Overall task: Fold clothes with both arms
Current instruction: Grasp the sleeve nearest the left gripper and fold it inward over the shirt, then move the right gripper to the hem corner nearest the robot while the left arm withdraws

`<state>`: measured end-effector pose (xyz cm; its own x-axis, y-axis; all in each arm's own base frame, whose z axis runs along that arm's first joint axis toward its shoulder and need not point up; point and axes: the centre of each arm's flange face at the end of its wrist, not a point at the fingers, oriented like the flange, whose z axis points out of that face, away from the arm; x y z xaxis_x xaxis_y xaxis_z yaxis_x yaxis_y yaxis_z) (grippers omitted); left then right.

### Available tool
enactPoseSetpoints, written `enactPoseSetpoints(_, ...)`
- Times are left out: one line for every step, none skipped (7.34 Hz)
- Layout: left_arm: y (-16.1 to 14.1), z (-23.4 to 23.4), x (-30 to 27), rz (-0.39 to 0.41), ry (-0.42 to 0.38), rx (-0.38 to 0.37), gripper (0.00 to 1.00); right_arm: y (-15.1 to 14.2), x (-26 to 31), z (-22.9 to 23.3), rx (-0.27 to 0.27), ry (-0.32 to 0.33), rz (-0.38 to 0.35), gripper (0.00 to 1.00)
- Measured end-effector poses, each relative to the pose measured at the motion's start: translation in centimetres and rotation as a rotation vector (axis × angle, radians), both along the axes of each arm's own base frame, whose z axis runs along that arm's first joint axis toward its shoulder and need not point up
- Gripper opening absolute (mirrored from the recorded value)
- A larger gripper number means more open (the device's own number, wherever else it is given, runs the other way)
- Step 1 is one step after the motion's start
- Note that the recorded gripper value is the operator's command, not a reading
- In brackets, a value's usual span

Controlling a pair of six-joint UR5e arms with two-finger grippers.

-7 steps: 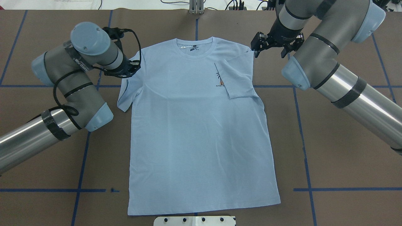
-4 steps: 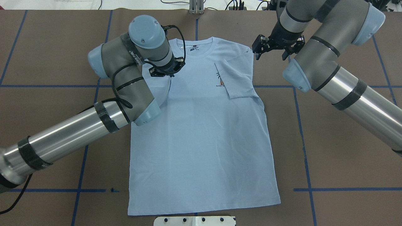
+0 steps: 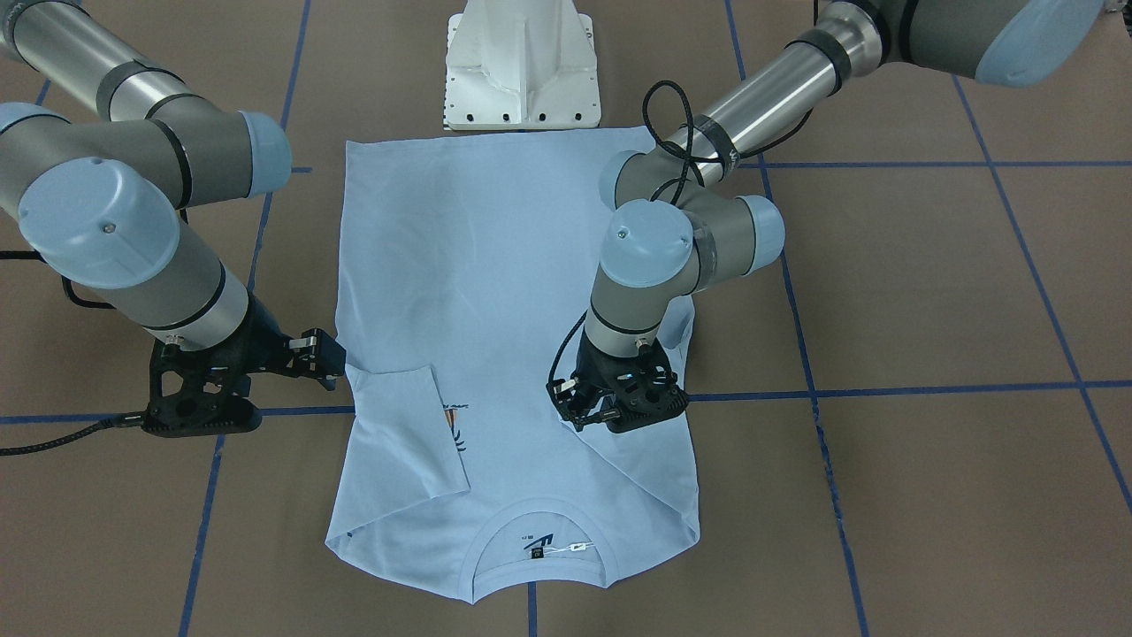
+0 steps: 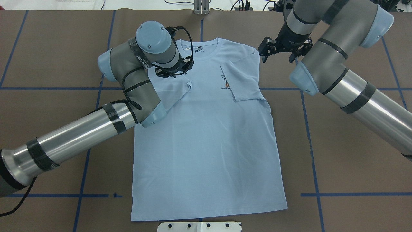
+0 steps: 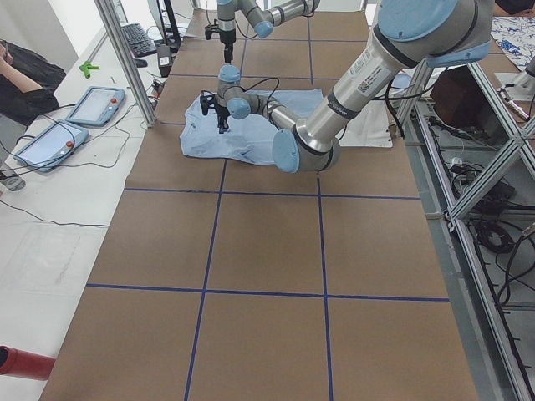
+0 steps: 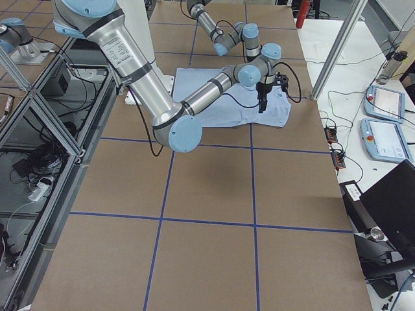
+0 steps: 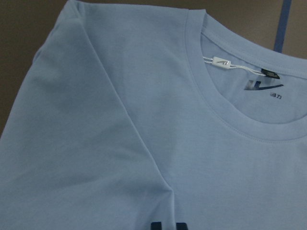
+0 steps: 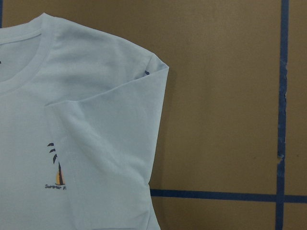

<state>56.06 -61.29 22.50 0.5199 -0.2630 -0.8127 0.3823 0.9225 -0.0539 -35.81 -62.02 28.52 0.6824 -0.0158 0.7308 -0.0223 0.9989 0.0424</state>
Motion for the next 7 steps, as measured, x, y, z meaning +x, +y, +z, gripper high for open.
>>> enactPoseSetpoints(-0.3, -0.5, -0.9, 0.004, 0.008, 0.013, 1.00, 0.0, 0.0, 0.0, 0.000, -0.001, 0.000, 1.00)
enactPoseSetpoints(0.1, -0.1, -1.9, 0.026, 0.017, 0.023, 1.00, 0.3, 0.0, 0.0, -0.002, -0.003, 0.001, 1.00)
enactPoseSetpoints(1.6, 1.5, -3.8, 0.051, 0.024, 0.039, 1.00, 1.3, -0.1, 0.2, -0.005, -0.008, 0.002, 1.00)
enactPoseSetpoints(4.1, 3.2, -6.5, 0.073, 0.025, 0.055, 1.00, 3.3, -0.1, 0.6, -0.018, -0.019, 0.008, 1.00)
enactPoseSetpoints(6.9, 3.7, -9.4, 0.095, 0.011, 0.063, 1.00, 6.6, -0.5, 1.3, -0.035, -0.038, 0.024, 1.00)
enactPoseSetpoints(9.9, 4.0, -12.3, 0.115, 0.001, 0.077, 1.00, 10.3, -1.0, 2.6, -0.037, -0.062, 0.038, 1.00)
enactPoseSetpoints(13.3, 4.8, -15.7, 0.131, 0.004, 0.100, 1.00, 14.7, -1.7, 4.7, -0.031, -0.084, 0.053, 1.00)
